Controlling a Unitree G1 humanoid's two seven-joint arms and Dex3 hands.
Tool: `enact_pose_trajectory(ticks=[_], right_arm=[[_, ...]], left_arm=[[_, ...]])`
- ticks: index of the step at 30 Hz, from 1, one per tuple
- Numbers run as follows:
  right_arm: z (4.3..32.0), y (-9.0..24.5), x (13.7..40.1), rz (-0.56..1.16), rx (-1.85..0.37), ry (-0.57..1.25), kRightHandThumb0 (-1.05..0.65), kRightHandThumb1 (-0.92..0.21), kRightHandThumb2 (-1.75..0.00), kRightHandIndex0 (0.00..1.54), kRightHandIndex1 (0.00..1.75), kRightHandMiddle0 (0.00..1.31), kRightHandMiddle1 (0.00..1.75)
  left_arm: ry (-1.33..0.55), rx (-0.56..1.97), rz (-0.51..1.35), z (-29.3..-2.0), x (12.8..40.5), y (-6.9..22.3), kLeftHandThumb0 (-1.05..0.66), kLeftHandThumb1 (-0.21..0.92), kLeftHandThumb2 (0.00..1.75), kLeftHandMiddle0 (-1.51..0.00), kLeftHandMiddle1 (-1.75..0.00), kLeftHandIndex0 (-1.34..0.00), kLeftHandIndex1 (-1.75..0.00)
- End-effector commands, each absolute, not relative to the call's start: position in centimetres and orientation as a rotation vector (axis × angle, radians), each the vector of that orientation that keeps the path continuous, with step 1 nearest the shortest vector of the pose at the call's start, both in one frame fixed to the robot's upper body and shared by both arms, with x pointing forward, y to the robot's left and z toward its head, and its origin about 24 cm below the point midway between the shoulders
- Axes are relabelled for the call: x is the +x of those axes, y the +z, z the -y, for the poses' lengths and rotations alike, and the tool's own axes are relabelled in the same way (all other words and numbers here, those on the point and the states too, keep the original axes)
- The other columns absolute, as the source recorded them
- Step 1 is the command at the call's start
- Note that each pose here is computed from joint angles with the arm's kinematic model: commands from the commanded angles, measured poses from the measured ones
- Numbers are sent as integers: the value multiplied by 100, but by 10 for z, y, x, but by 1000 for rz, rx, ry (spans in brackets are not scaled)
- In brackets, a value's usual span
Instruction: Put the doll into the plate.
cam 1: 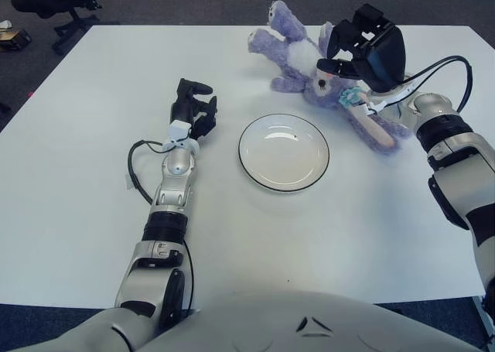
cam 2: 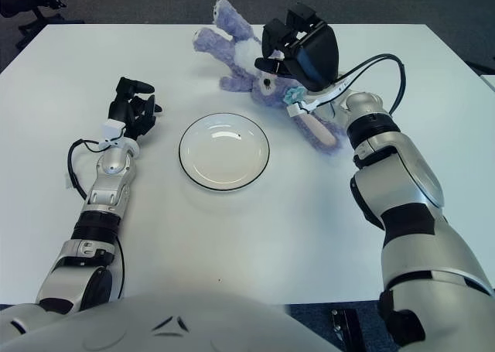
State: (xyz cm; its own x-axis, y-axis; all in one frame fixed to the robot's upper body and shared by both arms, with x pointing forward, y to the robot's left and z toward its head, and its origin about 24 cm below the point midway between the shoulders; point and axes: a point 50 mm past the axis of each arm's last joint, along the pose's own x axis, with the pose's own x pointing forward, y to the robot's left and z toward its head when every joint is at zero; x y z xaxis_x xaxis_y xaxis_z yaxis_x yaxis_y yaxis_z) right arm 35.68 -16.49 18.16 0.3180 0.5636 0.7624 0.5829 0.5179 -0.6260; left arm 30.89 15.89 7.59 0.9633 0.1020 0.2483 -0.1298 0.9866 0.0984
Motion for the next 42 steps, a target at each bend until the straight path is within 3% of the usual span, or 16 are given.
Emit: enact_pose_trajectory(ticks=[1, 9, 18, 24, 26, 28, 32, 33, 36, 37, 42], right_arm=[[172, 177, 354, 1310, -1154, 45, 1, -92, -15, 88, 175, 69, 175], [177, 173, 353, 1226, -1198, 190, 0, -92, -13, 90, 175, 73, 175], [177, 174, 355, 1180, -1196, 166, -2, -92, -12, 90, 175, 71, 175], [176, 175, 362, 1076, -1160, 35, -11, -92, -13, 65, 175, 52, 175], [174, 175, 363, 1050, -1162, -5, -26, -92, -20, 54, 175, 50, 158], [173, 175, 365, 1011, -1213, -37, -31, -92, -23, 51, 173, 49, 152], [170, 175, 368, 879, -1331, -41, -35, -92, -33, 44, 135, 39, 156], [170, 176, 368, 849, -1350, -35, -42, -92, -34, 43, 128, 35, 145], [161, 182, 366, 710, -1409, 13, -64, -92, -39, 43, 83, 31, 85], [159, 183, 365, 689, -1414, 20, -67, -92, -41, 44, 73, 31, 72], [156, 185, 362, 651, -1421, 23, -73, -92, -41, 46, 51, 32, 49]], left_arm=[[125, 120, 234, -162, 307, 72, -35, 92, 49, -53, -158, -23, -172], [124, 122, 233, -162, 308, 73, -35, 92, 49, -52, -158, -23, -172], [123, 125, 231, -163, 308, 73, -35, 92, 49, -52, -158, -23, -172], [122, 126, 229, -163, 308, 73, -35, 92, 49, -52, -158, -23, -172], [122, 126, 229, -163, 308, 73, -35, 92, 49, -53, -158, -23, -172], [122, 126, 229, -163, 308, 72, -35, 92, 49, -53, -158, -23, -172], [122, 127, 228, -163, 308, 72, -35, 92, 49, -53, -158, -23, -172], [122, 127, 228, -163, 308, 72, -35, 92, 49, -53, -158, -23, -172], [122, 127, 228, -162, 307, 72, -35, 92, 49, -53, -157, -23, -172], [122, 127, 228, -162, 307, 72, -35, 92, 49, -53, -157, -23, -172], [121, 127, 228, -161, 307, 72, -35, 92, 49, -53, -157, -23, -172]])
